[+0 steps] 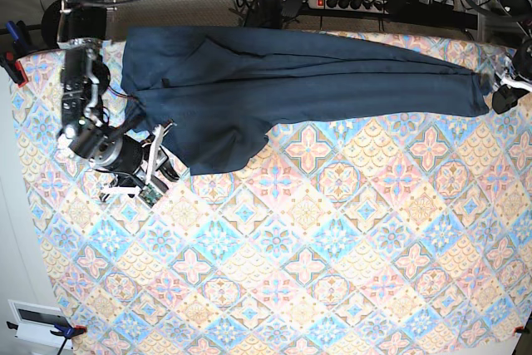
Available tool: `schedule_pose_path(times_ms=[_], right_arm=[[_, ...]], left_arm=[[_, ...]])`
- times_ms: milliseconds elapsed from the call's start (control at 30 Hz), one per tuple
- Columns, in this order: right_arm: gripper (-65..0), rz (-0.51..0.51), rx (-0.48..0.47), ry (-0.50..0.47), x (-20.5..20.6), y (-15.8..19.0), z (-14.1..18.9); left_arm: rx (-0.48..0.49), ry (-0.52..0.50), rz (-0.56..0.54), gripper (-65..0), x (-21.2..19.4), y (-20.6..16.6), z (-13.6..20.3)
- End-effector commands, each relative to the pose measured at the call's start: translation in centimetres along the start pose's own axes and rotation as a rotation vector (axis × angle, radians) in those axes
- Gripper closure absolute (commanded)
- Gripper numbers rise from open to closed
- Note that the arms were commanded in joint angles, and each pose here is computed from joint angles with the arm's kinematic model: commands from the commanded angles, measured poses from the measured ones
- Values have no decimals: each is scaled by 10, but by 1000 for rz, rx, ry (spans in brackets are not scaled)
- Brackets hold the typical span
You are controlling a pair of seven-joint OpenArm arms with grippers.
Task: Layout the t-shirt on the table in an organized manner, then fold the t-shirt properly
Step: 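Release the right gripper and reach it to the folded shirt's edge, then grasp the strip's end with the right gripper and pull it taut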
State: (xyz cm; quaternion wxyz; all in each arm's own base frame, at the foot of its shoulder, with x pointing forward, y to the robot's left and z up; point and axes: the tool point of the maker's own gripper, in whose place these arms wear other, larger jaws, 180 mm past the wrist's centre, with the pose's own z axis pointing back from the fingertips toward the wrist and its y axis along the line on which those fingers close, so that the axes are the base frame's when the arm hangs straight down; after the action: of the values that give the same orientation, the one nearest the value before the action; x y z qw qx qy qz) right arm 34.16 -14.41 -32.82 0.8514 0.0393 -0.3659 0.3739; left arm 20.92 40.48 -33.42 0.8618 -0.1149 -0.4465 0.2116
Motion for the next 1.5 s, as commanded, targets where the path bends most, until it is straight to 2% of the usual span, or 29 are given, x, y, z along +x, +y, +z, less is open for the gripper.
schedule_pose_path(times_ms=[0, 67, 200, 333, 767, 1100, 1200, 1333, 1467], right_arm=[[-148, 5, 3, -14, 6, -2, -3], [-157, -8, 17, 28, 0, 2, -19], [-226, -24, 59, 64, -2, 4, -39], [-268, -42, 100, 53, -5, 12, -52], [-259, -146, 125, 11, 1, -13, -81], [-259, -235, 185, 53, -24, 2, -101], [-259, -224, 200, 71, -27, 9, -103], [-259, -128, 237, 76, -16, 29, -106], [-259, -74, 289, 89, -24, 65, -103]], left_arm=[[-12, -57, -35, -165, 23, -4, 3], [-14, -59, -36, -164, 24, -5, 2], [-17, -58, -37, -164, 24, -6, 2], [-15, -56, -36, -164, 24, -5, 1], [-23, -50, -10, -163, 13, -8, -2], [-22, -49, -8, -163, 13, -7, -2], [-22, -49, -8, -162, 13, -7, -2], [-23, -50, -8, -162, 13, -8, -2], [-23, -50, -8, -162, 13, -8, -2]])
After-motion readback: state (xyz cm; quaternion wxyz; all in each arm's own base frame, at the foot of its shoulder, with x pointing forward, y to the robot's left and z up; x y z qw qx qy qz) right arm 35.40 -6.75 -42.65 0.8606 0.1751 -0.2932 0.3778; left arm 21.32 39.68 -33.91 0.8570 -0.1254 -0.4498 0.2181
